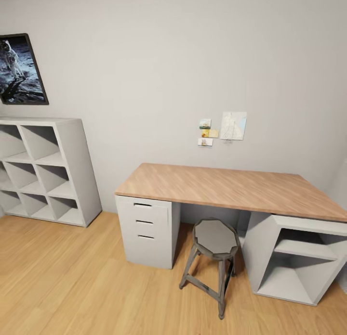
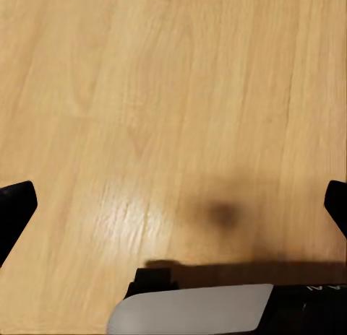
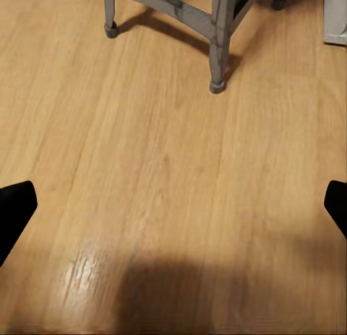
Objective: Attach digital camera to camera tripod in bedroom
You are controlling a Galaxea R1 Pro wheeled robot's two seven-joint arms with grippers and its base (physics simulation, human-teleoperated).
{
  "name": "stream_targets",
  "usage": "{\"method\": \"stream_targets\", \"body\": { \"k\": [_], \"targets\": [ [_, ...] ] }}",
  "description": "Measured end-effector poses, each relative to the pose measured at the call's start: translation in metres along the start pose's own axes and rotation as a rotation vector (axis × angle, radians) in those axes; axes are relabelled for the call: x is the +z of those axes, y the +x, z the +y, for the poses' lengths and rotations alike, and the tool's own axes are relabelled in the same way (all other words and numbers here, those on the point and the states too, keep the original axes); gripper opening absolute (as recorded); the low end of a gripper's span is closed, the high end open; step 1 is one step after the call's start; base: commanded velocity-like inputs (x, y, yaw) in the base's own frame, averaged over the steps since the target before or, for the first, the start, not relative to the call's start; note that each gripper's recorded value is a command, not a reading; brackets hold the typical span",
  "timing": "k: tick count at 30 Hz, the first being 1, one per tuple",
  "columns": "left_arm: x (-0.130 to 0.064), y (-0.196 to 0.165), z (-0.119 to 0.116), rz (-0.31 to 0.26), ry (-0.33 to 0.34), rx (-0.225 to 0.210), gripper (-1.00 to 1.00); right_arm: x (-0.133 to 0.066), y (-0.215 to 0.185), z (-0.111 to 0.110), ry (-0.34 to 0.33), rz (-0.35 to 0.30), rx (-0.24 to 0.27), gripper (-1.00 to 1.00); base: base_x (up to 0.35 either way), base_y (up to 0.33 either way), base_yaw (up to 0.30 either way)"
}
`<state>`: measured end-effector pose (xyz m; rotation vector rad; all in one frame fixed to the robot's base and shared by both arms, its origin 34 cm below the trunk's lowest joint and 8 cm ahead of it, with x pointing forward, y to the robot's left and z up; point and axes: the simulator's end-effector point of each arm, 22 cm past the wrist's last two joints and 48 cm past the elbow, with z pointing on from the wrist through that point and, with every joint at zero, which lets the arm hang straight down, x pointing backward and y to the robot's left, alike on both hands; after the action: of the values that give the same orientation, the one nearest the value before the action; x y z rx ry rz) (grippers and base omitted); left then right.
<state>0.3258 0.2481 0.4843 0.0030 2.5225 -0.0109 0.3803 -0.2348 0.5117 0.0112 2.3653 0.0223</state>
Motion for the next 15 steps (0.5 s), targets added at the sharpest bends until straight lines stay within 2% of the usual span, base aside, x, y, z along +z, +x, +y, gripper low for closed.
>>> {"method": "stream_targets", "body": {
  "k": [9,15],
  "targets": [
    [-0.0006,0.0018,-0.001,0.002,0.002,0.002,1.0,-0.0004,0.0007,0.001,0.0,0.0,0.001,1.0,-0.313,0.0,0.257],
    [-0.0009,0.002,-0.0013,0.002,0.003,0.002,1.0,-0.0007,0.0008,0.0008,0.0,0.0,0.002,1.0,-0.064,0.0,0.265]
  ]
}}
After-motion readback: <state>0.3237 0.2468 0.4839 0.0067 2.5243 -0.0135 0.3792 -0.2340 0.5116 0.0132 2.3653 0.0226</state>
